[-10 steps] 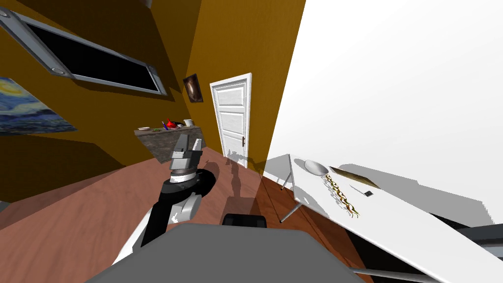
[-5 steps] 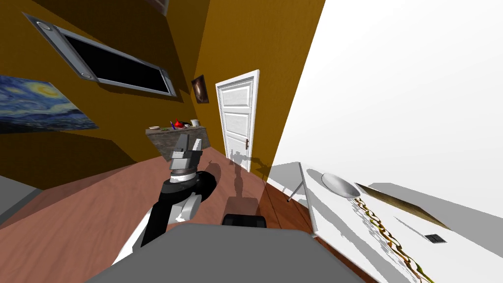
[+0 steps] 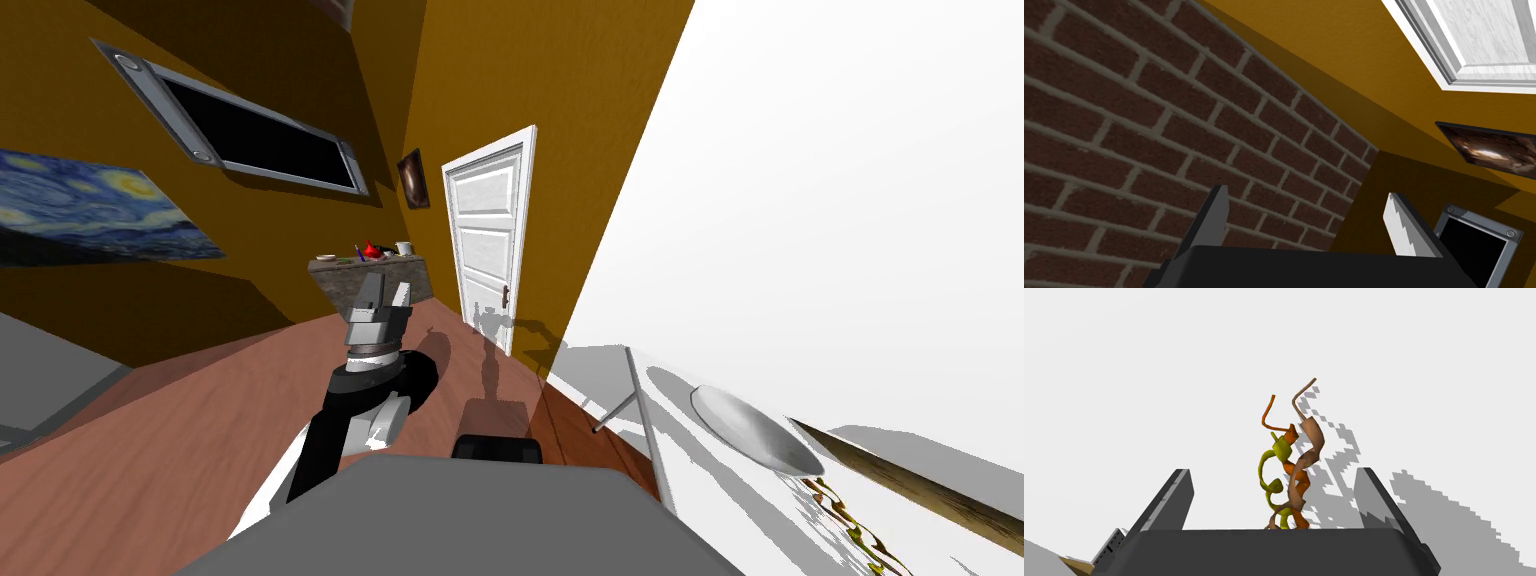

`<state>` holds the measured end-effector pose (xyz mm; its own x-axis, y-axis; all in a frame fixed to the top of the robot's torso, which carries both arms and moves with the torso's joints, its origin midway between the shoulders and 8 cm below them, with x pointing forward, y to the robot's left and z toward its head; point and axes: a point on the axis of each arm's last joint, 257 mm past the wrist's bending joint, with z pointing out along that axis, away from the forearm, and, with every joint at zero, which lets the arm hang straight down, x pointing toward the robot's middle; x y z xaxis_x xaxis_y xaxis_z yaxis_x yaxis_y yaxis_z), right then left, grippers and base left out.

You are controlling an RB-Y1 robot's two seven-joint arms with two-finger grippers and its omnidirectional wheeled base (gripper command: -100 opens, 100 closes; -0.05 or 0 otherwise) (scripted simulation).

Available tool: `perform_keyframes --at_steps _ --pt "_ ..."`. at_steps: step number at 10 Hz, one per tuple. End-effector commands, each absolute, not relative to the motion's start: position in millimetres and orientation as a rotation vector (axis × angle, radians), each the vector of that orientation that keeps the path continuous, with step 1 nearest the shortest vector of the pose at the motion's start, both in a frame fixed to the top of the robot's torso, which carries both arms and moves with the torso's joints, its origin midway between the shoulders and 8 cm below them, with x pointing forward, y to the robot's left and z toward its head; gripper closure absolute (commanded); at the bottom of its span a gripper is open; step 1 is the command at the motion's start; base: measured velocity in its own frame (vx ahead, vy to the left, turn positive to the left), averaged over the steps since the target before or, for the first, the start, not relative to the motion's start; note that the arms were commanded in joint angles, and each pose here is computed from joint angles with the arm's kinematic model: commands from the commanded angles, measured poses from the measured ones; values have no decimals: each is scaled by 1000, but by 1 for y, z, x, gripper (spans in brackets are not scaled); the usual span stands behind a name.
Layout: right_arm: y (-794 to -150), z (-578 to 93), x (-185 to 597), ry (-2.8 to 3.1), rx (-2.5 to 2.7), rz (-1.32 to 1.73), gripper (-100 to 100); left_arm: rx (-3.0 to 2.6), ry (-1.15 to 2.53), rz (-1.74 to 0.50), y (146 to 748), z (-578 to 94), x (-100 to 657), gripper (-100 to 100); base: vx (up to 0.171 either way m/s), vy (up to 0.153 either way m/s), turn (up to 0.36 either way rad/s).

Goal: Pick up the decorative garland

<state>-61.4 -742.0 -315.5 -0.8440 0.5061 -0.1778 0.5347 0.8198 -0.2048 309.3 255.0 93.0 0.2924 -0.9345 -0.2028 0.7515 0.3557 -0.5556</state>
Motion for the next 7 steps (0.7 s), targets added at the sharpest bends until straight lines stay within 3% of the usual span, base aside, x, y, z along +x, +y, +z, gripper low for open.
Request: perform_keyframes --at_steps 1,3,4,5,6,7 --pt "-747 -312 -67 2903 820 -407 -100 -390 547 -1161 255 93 309 0 225 -176 138" --pt "-744 -313 -71 2919 817 -408 -100 -390 547 -1161 255 93 309 0 208 -168 121" --pt "-746 -312 -70 2914 817 -409 -100 -390 547 -1161 255 93 309 0 77 -66 39" --pt "-746 -312 -70 2914 817 -409 0 -390 547 -1161 255 93 309 0 16 -14 2" --pt "-743 -319 -82 2903 865 -413 -100 -390 547 -1162 255 93 309 0 -34 -14 251" --pt "-740 -324 -90 2895 896 -414 -100 -390 547 -1162 255 93 309 0 -79 -20 285"
